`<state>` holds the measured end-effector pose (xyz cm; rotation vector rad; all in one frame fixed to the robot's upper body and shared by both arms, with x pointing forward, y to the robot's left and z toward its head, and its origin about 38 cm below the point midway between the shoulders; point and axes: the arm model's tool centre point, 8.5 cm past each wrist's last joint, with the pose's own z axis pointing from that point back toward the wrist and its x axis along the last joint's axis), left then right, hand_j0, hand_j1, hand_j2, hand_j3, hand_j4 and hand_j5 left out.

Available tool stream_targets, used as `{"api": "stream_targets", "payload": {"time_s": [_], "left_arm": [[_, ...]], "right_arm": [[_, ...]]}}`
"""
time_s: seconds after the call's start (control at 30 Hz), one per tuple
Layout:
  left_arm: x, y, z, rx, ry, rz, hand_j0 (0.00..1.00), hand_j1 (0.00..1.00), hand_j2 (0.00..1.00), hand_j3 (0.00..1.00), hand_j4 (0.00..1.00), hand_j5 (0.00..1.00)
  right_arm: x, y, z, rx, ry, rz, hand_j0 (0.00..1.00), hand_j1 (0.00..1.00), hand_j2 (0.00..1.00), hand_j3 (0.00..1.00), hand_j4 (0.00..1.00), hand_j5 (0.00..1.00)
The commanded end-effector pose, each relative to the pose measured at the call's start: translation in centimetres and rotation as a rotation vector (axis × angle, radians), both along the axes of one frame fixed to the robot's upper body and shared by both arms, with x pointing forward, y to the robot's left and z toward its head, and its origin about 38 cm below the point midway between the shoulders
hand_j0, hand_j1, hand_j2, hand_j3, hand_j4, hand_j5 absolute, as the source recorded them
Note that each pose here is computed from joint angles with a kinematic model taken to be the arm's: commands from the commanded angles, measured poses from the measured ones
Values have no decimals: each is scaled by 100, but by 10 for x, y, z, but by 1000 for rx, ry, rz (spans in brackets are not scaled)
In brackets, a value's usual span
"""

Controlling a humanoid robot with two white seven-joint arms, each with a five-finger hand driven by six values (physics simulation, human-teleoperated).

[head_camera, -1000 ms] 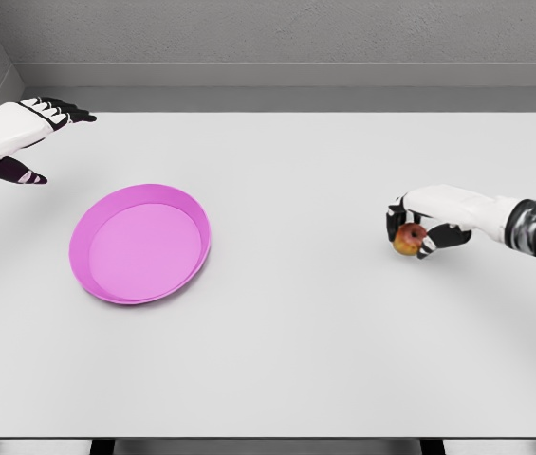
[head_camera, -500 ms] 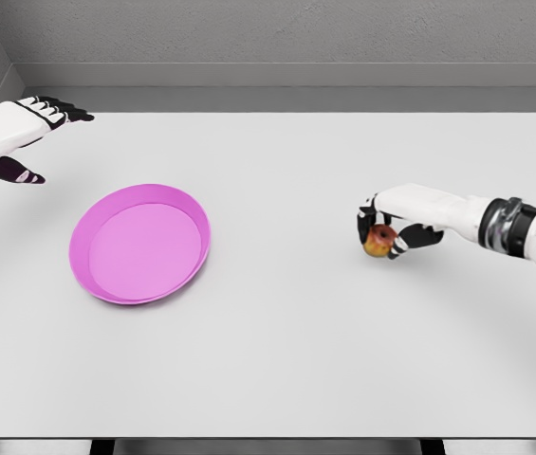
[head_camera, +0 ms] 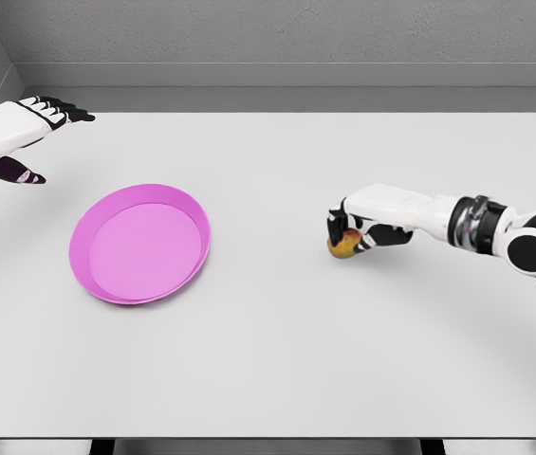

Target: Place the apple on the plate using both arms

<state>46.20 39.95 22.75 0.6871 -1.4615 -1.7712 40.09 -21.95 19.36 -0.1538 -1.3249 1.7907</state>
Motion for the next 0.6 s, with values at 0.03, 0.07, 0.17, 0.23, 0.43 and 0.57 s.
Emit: {"api": "stream_targets", "payload": {"time_s": [0.03, 0.07, 0.17, 0.23, 0.43, 0.57], "left_arm": [[0, 1, 1, -5, -1, 2, 100, 100, 100, 100, 100, 100], [0, 1, 1, -4, 0, 2, 100, 100, 100, 100, 100, 100], [0, 0, 1, -7, -1, 1, 100, 100, 100, 100, 100, 100], [0, 1, 1, -5, -1, 2, 100, 100, 100, 100, 100, 100], [0, -3, 2, -6, -4, -8, 100, 100, 100, 100, 100, 100], [0, -14, 3, -1, -10, -38, 100, 100, 100, 100, 100, 100]], "right_arm": [[0, 2, -3, 1, 11, -12, 76, 76, 76, 76, 76, 76], [2, 0, -2, -3, 13, -31, 100, 100, 100, 100, 100, 100], [2, -1, 0, -2, 5, -30, 100, 100, 100, 100, 100, 100], [3, -5, 2, -8, 0, -36, 100, 100, 100, 100, 100, 100], [14, -122, 85, -109, -186, -279, 100, 100, 100, 100, 100, 100], [2, -211, 115, -142, -246, -460, 100, 100, 100, 100, 100, 100]]}}
